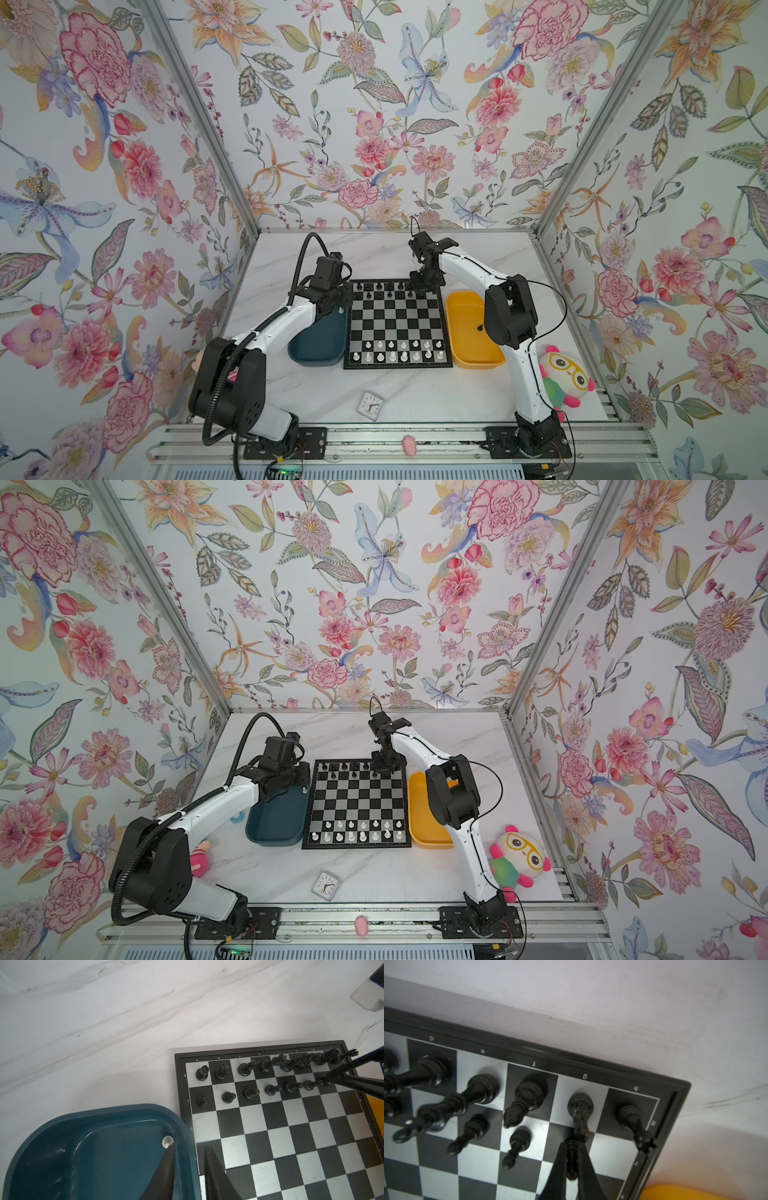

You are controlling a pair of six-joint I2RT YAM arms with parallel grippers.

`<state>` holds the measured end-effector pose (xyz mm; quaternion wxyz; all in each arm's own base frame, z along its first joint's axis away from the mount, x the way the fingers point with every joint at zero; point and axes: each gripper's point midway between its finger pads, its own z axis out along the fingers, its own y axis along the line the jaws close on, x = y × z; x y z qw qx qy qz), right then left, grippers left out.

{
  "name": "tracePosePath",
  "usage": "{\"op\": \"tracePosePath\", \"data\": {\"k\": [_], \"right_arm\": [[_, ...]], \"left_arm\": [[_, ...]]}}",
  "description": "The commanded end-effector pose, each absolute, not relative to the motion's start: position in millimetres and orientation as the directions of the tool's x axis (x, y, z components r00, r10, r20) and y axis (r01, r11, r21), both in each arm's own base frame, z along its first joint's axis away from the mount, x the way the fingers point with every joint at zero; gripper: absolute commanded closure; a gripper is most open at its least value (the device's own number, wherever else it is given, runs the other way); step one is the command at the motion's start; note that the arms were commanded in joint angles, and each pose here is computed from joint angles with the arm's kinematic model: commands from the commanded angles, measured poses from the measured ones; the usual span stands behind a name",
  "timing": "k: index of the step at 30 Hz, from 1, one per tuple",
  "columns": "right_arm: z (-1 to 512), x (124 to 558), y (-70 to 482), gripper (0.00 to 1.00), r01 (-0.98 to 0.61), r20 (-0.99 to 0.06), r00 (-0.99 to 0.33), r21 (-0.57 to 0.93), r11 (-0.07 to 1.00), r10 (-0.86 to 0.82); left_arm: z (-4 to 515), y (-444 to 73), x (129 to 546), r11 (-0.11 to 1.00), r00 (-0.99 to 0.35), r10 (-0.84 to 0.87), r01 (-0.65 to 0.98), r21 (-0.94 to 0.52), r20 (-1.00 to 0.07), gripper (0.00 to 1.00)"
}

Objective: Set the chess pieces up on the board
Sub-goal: 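Lower the black pawn onto the empty square in the black pawn row, then open the right gripper and lift it back toward the yellow tray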

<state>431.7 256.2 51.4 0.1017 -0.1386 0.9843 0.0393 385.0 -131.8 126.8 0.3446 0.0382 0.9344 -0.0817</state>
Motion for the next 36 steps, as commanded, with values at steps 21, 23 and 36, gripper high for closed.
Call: {"op": "tracePosePath", "data": {"k": [21, 23, 36], "right_arm": [[63, 428, 264, 0.74, -0.301, -0.223, -0.933, 0.061, 0.952, -0.281], [66, 428, 264, 0.73, -0.302, -0.228, -0.932, 0.062, 0.951, -0.281], [98, 421, 262, 0.71, -0.307, -0.282, -0.918, 0.059, 0.95, -0.279]], "left_arm": [[121, -126, 382, 0.984, -0.767, 0.02, 0.128, -0.122, -0.641, 0.73], [121, -126, 381, 0.984, -0.767, 0.02, 0.129, -0.123, -0.641, 0.72], [125, -124, 381, 0.985, -0.762, 0.016, 0.123, -0.121, -0.648, 0.73]]}}
